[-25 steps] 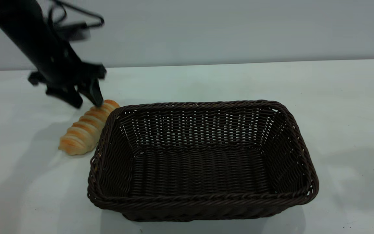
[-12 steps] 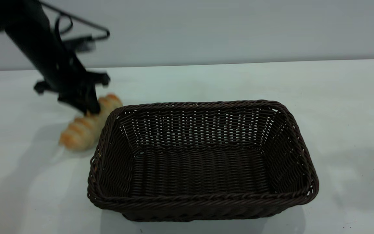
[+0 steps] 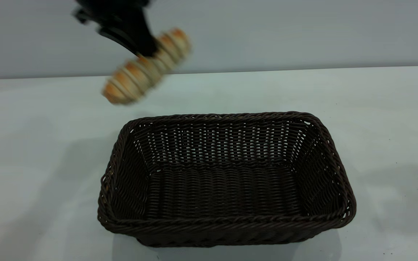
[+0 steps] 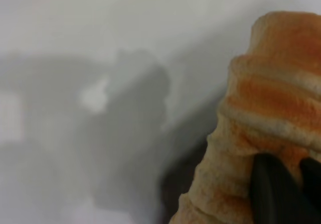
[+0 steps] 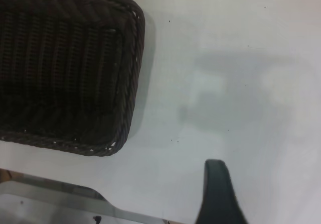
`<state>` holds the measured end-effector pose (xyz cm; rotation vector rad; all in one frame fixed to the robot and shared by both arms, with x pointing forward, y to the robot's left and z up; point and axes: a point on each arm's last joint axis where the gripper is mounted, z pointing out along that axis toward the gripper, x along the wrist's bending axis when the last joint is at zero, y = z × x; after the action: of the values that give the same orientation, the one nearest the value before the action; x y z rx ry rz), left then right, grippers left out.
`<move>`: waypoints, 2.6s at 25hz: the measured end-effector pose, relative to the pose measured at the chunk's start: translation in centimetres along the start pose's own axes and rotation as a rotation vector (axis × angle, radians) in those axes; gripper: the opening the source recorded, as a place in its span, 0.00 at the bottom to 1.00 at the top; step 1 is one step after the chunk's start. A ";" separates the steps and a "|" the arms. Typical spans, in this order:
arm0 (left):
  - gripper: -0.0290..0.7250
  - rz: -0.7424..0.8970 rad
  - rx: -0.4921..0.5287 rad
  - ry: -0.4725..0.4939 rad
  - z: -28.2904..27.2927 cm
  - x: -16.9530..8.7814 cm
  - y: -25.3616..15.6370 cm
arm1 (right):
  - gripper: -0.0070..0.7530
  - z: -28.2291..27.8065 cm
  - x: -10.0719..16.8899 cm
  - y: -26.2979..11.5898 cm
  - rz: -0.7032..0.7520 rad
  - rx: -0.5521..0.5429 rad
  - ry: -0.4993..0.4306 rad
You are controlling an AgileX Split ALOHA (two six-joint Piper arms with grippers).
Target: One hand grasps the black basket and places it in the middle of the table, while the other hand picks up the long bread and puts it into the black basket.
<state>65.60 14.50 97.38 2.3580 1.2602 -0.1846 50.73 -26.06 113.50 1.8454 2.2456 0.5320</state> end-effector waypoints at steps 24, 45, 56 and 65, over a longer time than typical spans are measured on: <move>0.52 0.207 0.289 -0.184 7.3 -8.9 -1.6 | 0.71 0.0 0.0 0.0 -0.004 0.000 -0.002; 0.55 0.266 -0.189 0.567 -19.0 -12.4 2.2 | 0.71 -4.4 0.7 -1.8 -0.019 -0.129 -0.009; 0.55 0.268 -0.357 0.596 -29.5 -16.5 -11.1 | 0.71 -10.1 2.2 -6.8 -0.044 -0.319 0.036; 0.55 0.168 -0.333 0.562 -27.6 -16.1 -22.7 | 0.71 -9.4 2.9 -14.1 -0.100 -0.340 0.057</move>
<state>35.28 25.64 119.57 2.2700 1.1943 0.7306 33.95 -26.95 116.89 1.5600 2.1082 0.8947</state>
